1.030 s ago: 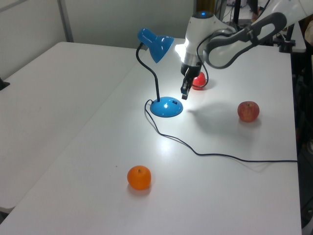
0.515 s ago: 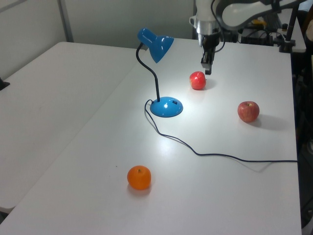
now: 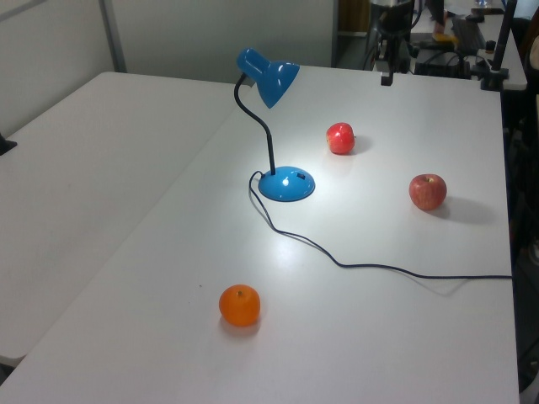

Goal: Turn on desk lamp

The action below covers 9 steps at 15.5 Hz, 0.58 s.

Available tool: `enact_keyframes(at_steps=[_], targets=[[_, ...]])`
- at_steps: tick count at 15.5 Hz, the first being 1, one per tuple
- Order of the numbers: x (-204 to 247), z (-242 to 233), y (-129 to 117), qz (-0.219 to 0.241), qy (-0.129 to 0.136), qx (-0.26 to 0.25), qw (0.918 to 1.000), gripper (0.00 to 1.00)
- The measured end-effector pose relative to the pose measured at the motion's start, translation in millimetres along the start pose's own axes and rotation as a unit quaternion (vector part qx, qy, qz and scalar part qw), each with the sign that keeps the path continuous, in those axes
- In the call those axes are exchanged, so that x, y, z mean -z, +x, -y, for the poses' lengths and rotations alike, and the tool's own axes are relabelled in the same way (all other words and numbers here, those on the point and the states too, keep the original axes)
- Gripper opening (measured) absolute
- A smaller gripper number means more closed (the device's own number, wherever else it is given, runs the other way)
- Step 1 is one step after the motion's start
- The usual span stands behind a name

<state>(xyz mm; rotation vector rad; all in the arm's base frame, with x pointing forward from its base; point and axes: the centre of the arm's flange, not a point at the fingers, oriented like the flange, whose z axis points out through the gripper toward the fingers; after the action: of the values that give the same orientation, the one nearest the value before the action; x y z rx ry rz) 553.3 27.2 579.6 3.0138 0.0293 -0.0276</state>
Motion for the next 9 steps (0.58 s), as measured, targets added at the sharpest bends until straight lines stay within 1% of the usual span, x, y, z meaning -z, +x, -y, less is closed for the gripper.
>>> enact_keyframes(at_steps=[2,3,4,5,6,9], targets=[[9.5,-2.0,-7.3,0.005,0.0,-0.002,1.0,0.28],[11.0,-2.4,-8.5,0.006,0.0,-0.002,1.0,0.35],[11.1,-2.7,-8.5,0.007,0.0,-0.002,1.0,0.35],[10.8,-3.6,-8.4,0.007,0.0,-0.003,1.0,0.4],[10.5,-4.8,-8.3,0.007,0.0,-0.004,1.0,0.47],[10.2,-7.2,-8.2,0.008,0.0,-0.006,1.0,0.77]])
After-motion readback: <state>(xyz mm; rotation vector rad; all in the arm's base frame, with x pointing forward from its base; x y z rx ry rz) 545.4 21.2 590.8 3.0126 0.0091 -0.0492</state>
